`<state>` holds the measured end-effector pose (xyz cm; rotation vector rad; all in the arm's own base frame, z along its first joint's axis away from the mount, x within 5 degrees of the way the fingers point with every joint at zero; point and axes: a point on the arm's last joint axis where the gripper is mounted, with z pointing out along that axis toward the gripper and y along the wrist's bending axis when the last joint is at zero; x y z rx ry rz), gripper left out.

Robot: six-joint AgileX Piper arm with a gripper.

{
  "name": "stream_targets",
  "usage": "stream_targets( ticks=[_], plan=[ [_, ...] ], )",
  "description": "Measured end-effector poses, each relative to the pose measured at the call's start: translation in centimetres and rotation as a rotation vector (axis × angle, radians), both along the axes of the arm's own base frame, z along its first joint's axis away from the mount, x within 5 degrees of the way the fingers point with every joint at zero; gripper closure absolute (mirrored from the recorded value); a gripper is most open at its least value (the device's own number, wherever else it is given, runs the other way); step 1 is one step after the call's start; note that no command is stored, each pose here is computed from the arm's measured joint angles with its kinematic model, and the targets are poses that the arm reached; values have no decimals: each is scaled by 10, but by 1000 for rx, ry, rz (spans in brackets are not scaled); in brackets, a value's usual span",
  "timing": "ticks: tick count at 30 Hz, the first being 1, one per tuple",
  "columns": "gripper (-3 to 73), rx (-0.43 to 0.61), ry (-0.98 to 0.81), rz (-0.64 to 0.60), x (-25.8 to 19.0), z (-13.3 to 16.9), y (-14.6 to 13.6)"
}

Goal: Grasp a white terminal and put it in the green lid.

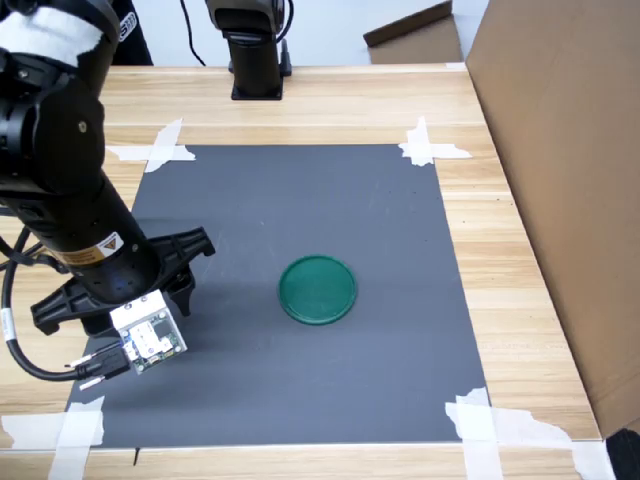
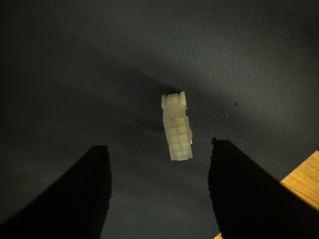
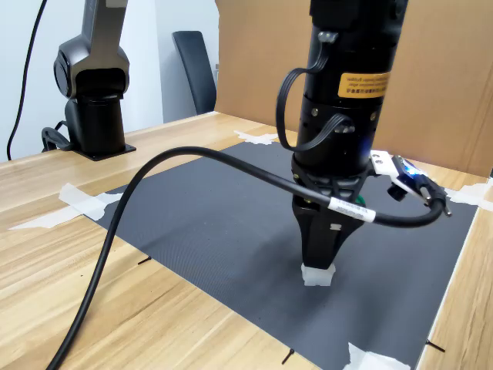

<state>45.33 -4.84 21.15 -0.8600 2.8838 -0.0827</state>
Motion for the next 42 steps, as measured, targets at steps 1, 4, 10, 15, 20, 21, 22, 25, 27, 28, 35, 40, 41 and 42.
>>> stream_targets(
  ticks=[1, 4, 10, 15, 20, 21, 22, 25, 27, 28, 35, 40, 41, 42],
  plan=[
    [203, 0, 1, 0, 0, -1, 0],
    [203, 1, 15, 1, 1, -7, 0],
    [204, -25, 51, 11, 3, -22, -3],
    [224, -26, 60, 12, 4, -26, -3],
    [419, -26, 62, 13, 4, -27, -3],
    [529, -25, 62, 13, 4, -27, -3],
    [584, -23, 61, 12, 4, -27, -2],
    [614, -18, 30, 10, 5, -19, -2],
    [614, -31, -23, 26, 0, 7, 5],
    [614, -33, -30, 31, -1, 12, 8],
    [614, 6, -120, 133, -11, 53, 62],
    [614, 25, -174, 177, -23, 79, 97],
    [614, 19, -178, 195, -29, 82, 113],
    [614, 21, -172, 205, -32, 82, 120]
  ],
)
